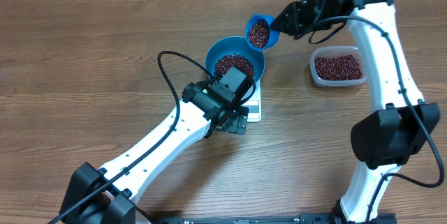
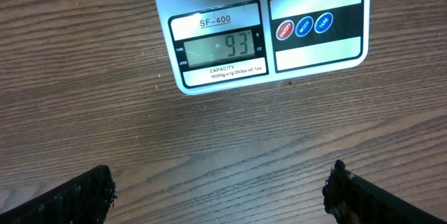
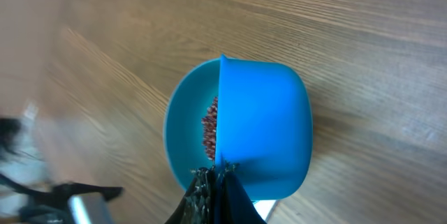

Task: Scoop item into bowl and weigh 150g on scale
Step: 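Carry the loaded scoop with the right gripper over the teal bowl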

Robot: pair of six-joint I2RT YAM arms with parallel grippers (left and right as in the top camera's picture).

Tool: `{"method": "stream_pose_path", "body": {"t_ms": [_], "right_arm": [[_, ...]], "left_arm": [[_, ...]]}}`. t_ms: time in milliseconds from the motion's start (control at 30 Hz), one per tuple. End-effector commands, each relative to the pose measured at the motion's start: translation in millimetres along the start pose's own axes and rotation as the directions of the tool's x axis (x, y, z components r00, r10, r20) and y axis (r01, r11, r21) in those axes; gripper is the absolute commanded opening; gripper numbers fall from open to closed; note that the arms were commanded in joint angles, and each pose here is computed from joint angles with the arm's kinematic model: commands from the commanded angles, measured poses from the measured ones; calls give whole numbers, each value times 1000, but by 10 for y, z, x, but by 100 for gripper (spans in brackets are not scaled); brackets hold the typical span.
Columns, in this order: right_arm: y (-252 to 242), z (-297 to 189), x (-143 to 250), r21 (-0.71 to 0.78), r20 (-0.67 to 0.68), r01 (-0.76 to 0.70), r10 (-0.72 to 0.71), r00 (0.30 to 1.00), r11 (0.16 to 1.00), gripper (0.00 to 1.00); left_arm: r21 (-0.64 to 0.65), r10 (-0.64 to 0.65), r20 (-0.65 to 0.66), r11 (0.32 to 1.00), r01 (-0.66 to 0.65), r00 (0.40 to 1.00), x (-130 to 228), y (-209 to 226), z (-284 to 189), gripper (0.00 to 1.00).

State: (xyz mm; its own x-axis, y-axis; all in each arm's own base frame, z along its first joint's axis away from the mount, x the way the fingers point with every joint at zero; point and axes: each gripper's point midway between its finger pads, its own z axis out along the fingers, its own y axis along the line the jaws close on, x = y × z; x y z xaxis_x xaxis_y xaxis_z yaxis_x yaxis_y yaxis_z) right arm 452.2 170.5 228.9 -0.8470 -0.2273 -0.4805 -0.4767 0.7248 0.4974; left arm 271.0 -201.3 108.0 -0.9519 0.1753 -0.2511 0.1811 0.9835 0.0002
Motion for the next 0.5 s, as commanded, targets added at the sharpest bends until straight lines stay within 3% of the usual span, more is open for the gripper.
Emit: {"method": "stream_pose_path", "body": {"t_ms": [0,233,467], "right_arm": [[114,27,-82,59,-1,183,-184,983,981,4],[195,218,-107,187,-56,300,-295,954,935,4],[434,237,-135,193,-76,466,-460,885,863,4]], "left_arm": [[3,-24,37,1000,24,999,-81,6,-91,99],[3,-24,37,1000,24,999,-81,6,-91,100],[3,-24,37,1000,24,999,-81,6,-91,99]]}}
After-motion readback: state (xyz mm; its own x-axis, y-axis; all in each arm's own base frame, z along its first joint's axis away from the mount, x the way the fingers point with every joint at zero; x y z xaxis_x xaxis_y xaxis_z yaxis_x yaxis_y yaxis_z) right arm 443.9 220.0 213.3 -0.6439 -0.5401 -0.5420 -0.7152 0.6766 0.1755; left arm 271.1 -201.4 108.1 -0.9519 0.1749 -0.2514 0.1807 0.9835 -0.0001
